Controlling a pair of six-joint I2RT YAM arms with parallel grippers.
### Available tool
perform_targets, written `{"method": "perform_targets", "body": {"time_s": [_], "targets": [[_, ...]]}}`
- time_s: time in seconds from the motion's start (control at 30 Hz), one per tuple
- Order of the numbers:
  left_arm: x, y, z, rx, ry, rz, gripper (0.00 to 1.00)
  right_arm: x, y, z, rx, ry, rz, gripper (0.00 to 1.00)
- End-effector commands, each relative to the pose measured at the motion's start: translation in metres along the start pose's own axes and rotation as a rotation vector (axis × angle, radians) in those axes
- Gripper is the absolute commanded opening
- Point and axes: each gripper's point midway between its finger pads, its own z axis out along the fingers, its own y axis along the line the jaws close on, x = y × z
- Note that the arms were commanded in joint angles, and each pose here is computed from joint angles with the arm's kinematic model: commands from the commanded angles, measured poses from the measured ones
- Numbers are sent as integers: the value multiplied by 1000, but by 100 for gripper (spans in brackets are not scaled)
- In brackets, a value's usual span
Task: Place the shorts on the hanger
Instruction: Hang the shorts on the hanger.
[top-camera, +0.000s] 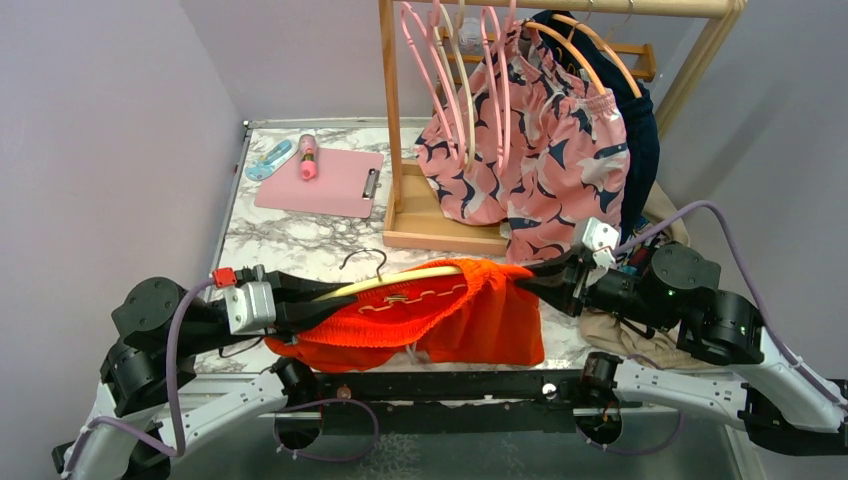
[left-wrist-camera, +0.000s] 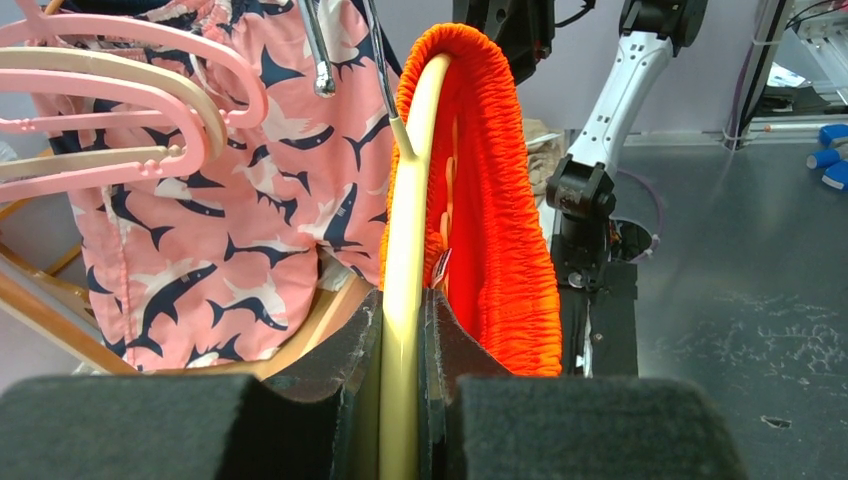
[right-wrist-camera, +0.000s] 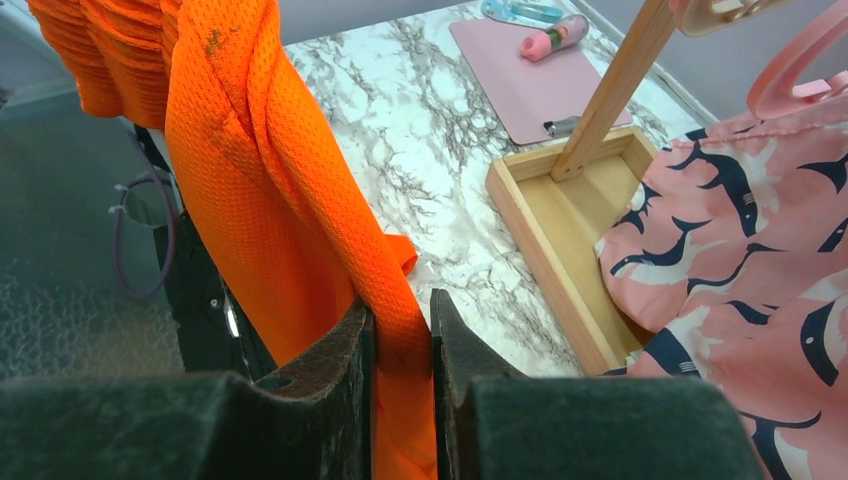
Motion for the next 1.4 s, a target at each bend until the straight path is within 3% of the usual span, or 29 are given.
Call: {"method": "perform_targets", "body": {"time_s": [0.0, 0.1, 0.27, 0.63, 0.8, 1.2, 1.37], "targets": [[-22, 9, -9, -63, -80, 40, 0, -2, -32, -14, 190, -21, 44, 1], [-23, 9, -12, -69, -85, 41, 0, 1, -34, -17, 205, -22, 58, 2], [-24, 7, -11, -60, -86, 28, 0, 2, -24, -14, 149, -25, 62, 17], [-27, 10, -9, -71, -94, 36, 0, 1, -17, -11, 109, -27, 63, 27], [-26, 12, -10, -82, -96, 38, 0, -1, -15, -14, 99, -36, 70, 41], [-29, 12, -12, -85, -106, 40, 0, 2, -9, -1, 68, -22, 73, 41], [-30, 12, -12, -86, -110, 40, 0, 5, -10, 5, 74, -9, 72, 32]]}}
